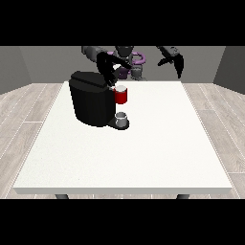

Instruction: Insert the coffee pod into the coffee machine and close the lid

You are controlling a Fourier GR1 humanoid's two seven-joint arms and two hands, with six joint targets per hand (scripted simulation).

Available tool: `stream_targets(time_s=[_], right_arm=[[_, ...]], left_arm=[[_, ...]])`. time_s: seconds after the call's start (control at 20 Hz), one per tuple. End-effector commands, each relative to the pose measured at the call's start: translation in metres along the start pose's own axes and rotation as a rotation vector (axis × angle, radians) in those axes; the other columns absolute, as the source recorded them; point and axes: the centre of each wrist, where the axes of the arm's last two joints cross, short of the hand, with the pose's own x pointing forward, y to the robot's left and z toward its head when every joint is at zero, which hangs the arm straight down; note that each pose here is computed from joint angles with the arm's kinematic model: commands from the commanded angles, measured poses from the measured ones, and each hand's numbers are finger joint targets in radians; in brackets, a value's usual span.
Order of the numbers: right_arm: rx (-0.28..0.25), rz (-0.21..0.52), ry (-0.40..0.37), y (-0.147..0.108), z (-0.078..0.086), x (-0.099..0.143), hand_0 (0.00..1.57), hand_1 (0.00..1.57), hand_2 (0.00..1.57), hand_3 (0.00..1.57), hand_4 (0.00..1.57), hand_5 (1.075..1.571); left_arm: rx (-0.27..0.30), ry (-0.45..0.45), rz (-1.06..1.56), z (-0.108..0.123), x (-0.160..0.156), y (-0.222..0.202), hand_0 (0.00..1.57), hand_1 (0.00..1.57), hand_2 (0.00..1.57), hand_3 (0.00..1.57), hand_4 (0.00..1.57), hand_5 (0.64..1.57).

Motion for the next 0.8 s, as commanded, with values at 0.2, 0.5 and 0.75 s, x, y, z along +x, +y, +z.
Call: stream_targets(time_s=[0.2,0.5,0.75], right_arm=[[0.071,0.019,-0.260,0.017,0.004,0.083,0.00,0.00,0.00,0.00,0.13,1.571],[-0.004,0.063,-0.256,-0.009,0.013,0.106,0.00,0.00,0.00,0.00,0.00,1.571],[-0.052,0.073,-0.267,-0.025,0.026,0.130,0.00,0.00,0.00,0.00,0.00,1.571]], left_arm=[[-0.069,-0.063,0.007,-0.021,0.017,-0.011,0.00,0.00,0.00,0.00,0.42,1.571],[-0.124,-0.111,-0.017,-0.030,0.027,-0.019,0.00,0.00,0.00,0.00,0.40,1.571],[-0.164,-0.171,-0.004,-0.045,0.040,-0.026,0.00,0.00,0.00,0.00,0.35,1.571]])
